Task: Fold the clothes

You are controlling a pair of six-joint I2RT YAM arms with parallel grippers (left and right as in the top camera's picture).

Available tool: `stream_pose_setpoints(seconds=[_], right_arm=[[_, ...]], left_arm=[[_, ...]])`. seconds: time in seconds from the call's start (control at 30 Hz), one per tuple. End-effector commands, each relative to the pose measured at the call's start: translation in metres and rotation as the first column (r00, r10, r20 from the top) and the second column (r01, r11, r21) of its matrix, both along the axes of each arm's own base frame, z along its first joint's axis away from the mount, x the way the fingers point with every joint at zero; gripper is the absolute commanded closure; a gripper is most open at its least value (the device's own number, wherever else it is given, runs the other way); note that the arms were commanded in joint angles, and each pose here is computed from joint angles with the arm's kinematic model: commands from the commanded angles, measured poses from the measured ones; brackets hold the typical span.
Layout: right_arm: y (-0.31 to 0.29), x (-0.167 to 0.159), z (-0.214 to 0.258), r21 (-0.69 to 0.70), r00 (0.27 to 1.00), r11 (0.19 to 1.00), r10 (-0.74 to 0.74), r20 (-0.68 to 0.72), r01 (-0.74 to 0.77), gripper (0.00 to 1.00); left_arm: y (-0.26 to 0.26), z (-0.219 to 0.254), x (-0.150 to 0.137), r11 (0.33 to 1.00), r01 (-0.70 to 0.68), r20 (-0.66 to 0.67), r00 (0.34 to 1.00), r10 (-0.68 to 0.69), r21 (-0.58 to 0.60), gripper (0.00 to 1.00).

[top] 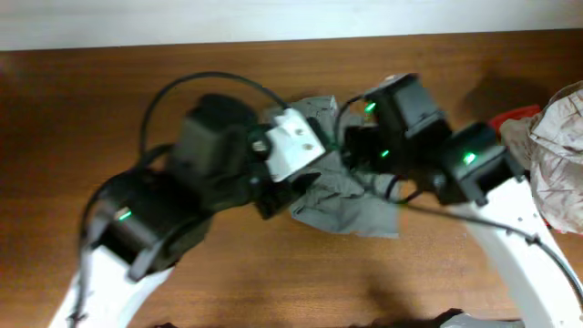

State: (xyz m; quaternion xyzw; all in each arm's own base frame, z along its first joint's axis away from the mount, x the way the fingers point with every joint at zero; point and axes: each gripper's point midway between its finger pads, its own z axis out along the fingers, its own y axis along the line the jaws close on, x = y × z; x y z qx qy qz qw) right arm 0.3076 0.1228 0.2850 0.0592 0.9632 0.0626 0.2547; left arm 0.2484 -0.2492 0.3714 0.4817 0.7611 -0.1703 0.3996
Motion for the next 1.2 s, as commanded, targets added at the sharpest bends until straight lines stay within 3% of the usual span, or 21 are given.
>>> stream_pose_setpoints(seconds=[0.0,0.2,0.3,0.4,0.53,0.6,0.7,0.73,0.8,0.97,1.17], right_arm=[[-0.017,0.012,-0.039,0.033,0.989,0.999,0.013,-0.148,-0.008,0.06],[-0.024,0.019,-0.113,0.120,0.926,0.991,0.094,-0.367,-0.053,0.06],[-0.008,0.018,-0.157,0.221,0.874,0.973,0.168,-0.456,-0.071,0.07],[0.022,0.024,-0.200,0.384,0.854,0.920,0.257,-0.453,-0.073,0.08],[0.023,0.030,-0.233,0.389,0.869,0.921,0.181,-0.461,0.015,0.10],[0.023,0.026,-0.240,0.393,0.867,0.919,0.166,-0.470,0.038,0.21],[0.029,0.027,-0.238,0.434,0.869,0.901,0.197,-0.453,0.022,0.63],[0.038,0.030,-0.230,0.484,0.878,0.875,0.248,-0.410,-0.022,0.76],[0.050,0.036,-0.211,0.555,0.891,0.828,0.314,-0.327,-0.088,0.85],[0.081,0.058,-0.120,0.567,0.898,0.732,0.440,0.031,-0.378,0.96],[0.156,0.050,-0.054,0.435,0.742,0.602,0.574,0.347,-0.670,0.96]], left_arm=[[-0.011,-0.042,0.027,0.991,-0.042,-0.039,0.998,0.047,0.126,0.45],[-0.029,-0.103,0.056,0.970,-0.042,-0.141,0.987,0.078,0.241,0.46],[-0.022,-0.131,0.076,0.935,-0.138,-0.144,0.971,0.193,0.327,0.46],[-0.003,-0.131,0.093,0.900,-0.260,-0.110,0.943,0.315,0.350,0.44],[0.021,-0.109,0.096,0.893,-0.321,-0.088,0.927,0.364,0.316,0.42],[0.032,-0.098,0.097,0.890,-0.346,-0.074,0.921,0.382,0.296,0.42],[0.044,-0.082,0.097,0.888,-0.378,-0.051,0.914,0.404,0.262,0.41],[0.047,-0.078,0.097,0.887,-0.386,-0.045,0.911,0.409,0.254,0.40],[0.052,-0.074,0.097,0.884,-0.398,-0.038,0.907,0.419,0.244,0.40],[0.077,-0.060,0.101,0.836,-0.509,-0.029,0.851,0.525,0.205,0.41],[0.114,-0.018,0.095,0.777,-0.624,0.008,0.780,0.626,0.078,0.39]])
